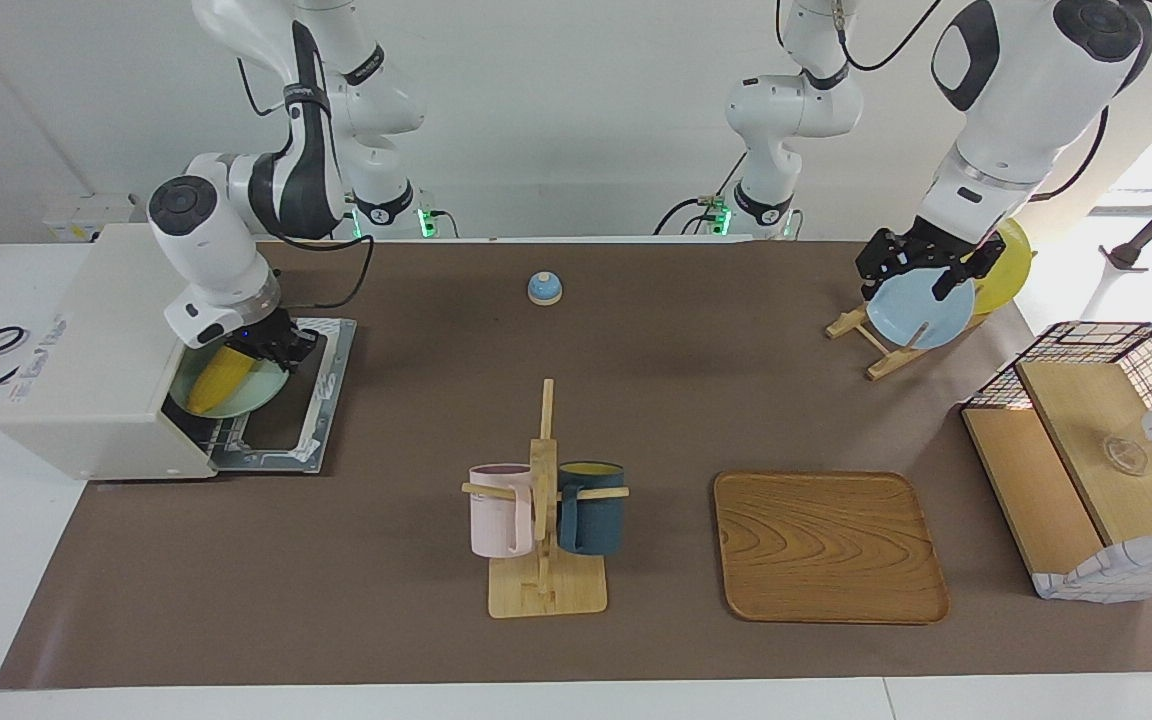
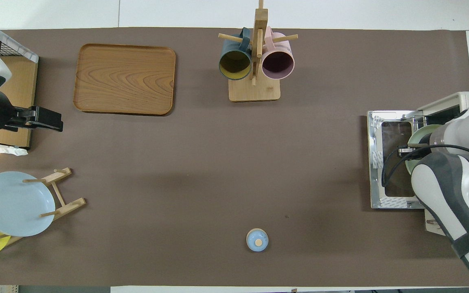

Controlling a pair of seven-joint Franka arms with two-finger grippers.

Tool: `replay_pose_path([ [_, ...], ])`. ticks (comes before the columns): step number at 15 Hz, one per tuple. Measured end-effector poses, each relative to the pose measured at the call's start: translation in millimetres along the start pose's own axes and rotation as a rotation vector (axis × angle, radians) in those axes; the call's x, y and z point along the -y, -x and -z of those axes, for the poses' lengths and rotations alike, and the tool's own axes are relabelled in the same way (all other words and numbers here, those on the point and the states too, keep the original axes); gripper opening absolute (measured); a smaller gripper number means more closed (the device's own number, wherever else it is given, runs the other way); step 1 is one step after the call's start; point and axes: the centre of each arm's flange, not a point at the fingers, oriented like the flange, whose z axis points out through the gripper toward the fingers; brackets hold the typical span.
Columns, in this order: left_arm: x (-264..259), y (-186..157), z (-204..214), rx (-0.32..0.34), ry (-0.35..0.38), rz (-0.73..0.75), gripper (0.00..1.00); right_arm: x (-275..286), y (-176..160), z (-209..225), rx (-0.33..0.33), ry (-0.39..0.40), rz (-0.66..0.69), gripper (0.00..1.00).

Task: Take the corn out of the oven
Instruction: 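Pull the plate out and set it mid-table with the right gripper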

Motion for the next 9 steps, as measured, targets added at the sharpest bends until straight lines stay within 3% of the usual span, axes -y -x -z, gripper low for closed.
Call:
replay_pose_path([
  [5,0,0,0,0.000,0.000,0.000,1.00,141,-11,44,0.019,0.037,0.018,0.02],
  [9,0,0,0,0.000,0.000,0.000,1.00,253,-14,45,0.001,0.061,-0.030,0.02],
])
